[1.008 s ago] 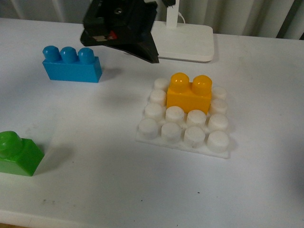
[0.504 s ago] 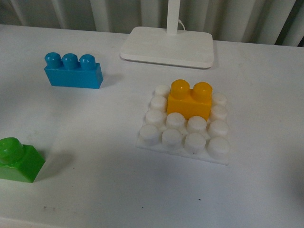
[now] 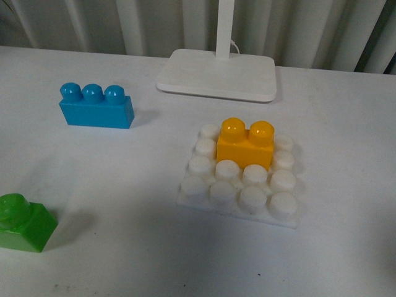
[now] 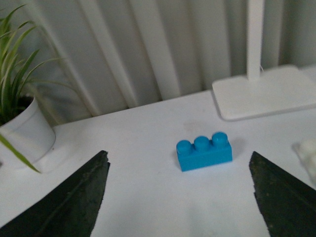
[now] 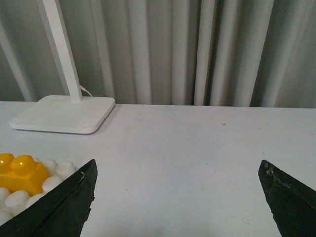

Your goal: Insert yellow block into base center

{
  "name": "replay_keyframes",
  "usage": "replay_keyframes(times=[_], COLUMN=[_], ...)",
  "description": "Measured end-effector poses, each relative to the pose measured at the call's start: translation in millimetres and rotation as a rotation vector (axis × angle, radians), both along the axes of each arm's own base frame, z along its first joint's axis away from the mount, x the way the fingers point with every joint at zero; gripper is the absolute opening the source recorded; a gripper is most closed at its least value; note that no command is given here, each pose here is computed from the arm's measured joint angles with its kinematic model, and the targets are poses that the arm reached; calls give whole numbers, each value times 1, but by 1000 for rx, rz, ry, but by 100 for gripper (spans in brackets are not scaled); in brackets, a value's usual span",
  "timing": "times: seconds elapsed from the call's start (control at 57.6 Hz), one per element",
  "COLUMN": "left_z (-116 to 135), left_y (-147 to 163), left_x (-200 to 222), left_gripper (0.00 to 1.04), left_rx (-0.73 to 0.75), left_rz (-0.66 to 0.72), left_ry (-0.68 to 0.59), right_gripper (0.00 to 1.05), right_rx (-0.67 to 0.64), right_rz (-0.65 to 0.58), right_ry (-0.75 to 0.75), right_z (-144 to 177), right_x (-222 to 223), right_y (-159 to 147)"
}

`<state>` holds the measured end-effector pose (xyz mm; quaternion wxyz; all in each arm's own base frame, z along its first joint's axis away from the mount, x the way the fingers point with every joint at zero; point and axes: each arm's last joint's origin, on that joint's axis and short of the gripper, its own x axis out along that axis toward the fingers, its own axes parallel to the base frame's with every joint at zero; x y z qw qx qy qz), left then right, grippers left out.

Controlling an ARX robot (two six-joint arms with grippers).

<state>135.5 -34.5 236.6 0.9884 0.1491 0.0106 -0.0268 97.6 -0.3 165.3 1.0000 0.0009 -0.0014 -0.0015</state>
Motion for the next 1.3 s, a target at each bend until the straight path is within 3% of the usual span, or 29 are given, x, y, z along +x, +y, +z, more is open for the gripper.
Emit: replay_keyframes(times=[0.035,0.156,0.243,0.434,1.095,1.303], left_z=[-4,-18,-29,-41,-72,-69], left_y=[3,11,16,23,34,34], left_x=[-2,-7,-11,-16,-35,-38], left_gripper=[78,57,37,3,4,4], left_rx=[-97,-231,-269,-290,-296,-301], left_rz=[24,48,45,46,55,51], left_ry=[-17,-18,-14,-21,8,-29], right_gripper=[96,96,96,96,96,96], right_rx=[0,0,0,0,0,0], right_rz=[0,1,0,1,1,1], right_ry=[0,0,0,0,0,0], right_z=[0,0,0,0,0,0], right_x=[0,0,0,0,0,0], right_y=[0,0,0,0,0,0])
